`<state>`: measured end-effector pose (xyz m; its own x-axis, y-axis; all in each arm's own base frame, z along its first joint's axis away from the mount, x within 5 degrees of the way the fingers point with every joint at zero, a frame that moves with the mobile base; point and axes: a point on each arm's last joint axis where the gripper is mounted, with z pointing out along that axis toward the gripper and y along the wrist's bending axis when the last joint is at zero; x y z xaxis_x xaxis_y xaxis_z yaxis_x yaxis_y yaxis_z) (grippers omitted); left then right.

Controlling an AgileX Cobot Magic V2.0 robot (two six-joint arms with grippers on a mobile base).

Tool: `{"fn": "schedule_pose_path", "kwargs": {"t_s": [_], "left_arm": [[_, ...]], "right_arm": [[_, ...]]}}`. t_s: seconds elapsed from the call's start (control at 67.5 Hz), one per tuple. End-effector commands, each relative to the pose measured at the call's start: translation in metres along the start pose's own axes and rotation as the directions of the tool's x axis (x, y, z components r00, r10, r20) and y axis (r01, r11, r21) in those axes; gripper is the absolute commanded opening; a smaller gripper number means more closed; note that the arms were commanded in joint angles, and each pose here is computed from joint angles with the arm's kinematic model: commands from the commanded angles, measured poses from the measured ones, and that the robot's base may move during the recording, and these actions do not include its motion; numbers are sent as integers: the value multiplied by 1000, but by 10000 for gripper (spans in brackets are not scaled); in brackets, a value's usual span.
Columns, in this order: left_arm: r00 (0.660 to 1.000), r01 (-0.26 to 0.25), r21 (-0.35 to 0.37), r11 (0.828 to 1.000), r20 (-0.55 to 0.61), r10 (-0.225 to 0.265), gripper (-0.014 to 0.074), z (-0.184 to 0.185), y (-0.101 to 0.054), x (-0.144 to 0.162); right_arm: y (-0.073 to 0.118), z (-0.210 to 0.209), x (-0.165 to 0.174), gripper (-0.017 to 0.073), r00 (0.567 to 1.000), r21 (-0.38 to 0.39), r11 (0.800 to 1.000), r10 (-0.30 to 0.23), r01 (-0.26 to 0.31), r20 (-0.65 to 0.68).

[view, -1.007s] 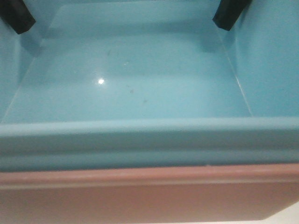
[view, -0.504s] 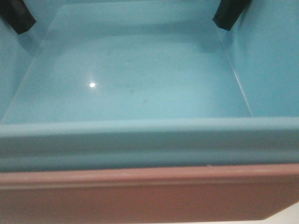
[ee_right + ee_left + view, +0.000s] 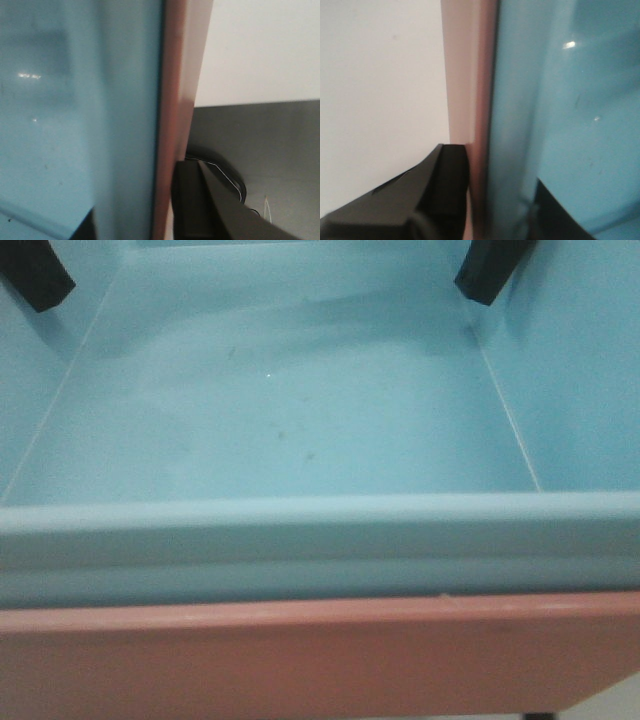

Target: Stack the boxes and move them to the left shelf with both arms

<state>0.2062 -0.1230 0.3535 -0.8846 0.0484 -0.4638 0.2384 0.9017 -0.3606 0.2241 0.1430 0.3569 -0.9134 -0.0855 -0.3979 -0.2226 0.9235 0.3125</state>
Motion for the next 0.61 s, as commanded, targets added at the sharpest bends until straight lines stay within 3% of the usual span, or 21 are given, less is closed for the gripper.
{"fn": "schedule_pose_path", "kwargs": {"t_s": [0.0, 0.592], "left_arm": [[992, -51, 18, 999, 114, 49, -1, -22, -5, -5], [993, -49, 21, 999, 113, 46, -1, -22, -5, -5]], "right_arm": [[-6, -22, -3, 58, 994, 55, 997, -65, 60, 84], [-6, -22, -3, 58, 994, 56, 997, -65, 61, 84]]}}
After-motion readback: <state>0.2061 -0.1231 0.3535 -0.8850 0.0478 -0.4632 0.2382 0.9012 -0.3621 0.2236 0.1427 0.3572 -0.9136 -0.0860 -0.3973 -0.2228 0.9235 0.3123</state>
